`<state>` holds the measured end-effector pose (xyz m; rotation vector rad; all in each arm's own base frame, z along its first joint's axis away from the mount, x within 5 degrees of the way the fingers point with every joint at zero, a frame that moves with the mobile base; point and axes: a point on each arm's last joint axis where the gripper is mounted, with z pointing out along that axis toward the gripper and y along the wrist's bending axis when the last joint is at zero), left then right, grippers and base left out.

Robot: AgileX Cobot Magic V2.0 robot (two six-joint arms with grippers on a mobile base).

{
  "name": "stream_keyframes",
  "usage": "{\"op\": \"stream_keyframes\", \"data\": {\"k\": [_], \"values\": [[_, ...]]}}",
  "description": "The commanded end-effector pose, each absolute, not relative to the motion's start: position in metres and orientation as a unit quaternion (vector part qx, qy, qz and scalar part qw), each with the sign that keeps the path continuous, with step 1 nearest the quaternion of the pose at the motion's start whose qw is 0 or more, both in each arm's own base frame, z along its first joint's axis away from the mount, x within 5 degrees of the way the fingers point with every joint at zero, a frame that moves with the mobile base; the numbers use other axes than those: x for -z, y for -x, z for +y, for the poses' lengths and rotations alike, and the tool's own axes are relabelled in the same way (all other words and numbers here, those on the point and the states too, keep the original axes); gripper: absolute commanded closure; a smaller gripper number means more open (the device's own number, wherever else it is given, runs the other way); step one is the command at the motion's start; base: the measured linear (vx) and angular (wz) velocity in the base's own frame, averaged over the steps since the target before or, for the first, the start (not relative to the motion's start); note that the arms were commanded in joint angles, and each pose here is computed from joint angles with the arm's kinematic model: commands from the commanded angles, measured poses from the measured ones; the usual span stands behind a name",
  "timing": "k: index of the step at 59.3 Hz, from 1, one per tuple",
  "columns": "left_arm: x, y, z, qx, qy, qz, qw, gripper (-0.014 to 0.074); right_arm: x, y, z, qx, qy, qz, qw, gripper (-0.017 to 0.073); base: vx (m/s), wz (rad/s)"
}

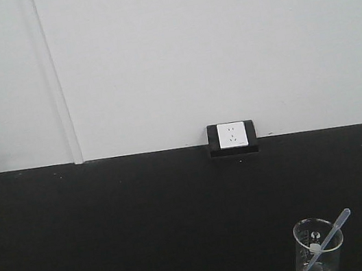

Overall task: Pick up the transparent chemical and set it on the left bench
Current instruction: 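Close the right gripper on the clear dropper pipette standing in the beaker, then lift the pipette straight up out of the glass beaker with the right gripper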

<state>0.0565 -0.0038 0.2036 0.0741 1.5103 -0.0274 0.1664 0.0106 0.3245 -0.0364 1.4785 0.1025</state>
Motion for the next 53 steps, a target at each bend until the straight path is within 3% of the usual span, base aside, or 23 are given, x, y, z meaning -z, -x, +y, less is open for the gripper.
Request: {"op": "stream_keyframes", "data": {"k": [1,8,21,26,37,53], "values": [[-0.206,-0.055,-0.004,0.016,-0.029,0.655,0.755,0.0597,-0.338,-0.174,0.011,-0.053,0.016,0.642,0.764,0.0481,0.0,0.0],[-0.206,-0.055,-0.004,0.016,-0.029,0.655,0.755,0.0597,-0.334,-0.181,0.012,-0.055,0.017,0.647,0.76,0.0375,0.0,0.0],[-0.206,-0.055,-0.004,0.016,-0.029,0.655,0.755,0.0597,-0.331,-0.186,0.012,-0.057,0.015,0.65,0.757,0.0066,0.0,0.0],[-0.206,-0.055,-0.004,0.016,-0.029,0.655,0.755,0.0597,-0.331,-0.187,0.011,-0.066,-0.001,0.65,0.757,-0.0009,0.0,0.0],[-0.206,-0.055,-0.004,0.016,-0.029,0.655,0.755,0.0597,-0.325,-0.206,0.002,-0.103,-0.103,0.673,0.725,0.0006,0.0,0.0],[-0.206,-0.055,-0.004,0.016,-0.029,0.655,0.755,0.0597,-0.306,-0.273,0.005,-0.1,-0.115,0.746,0.648,0.0068,0.0,0.0]]}}
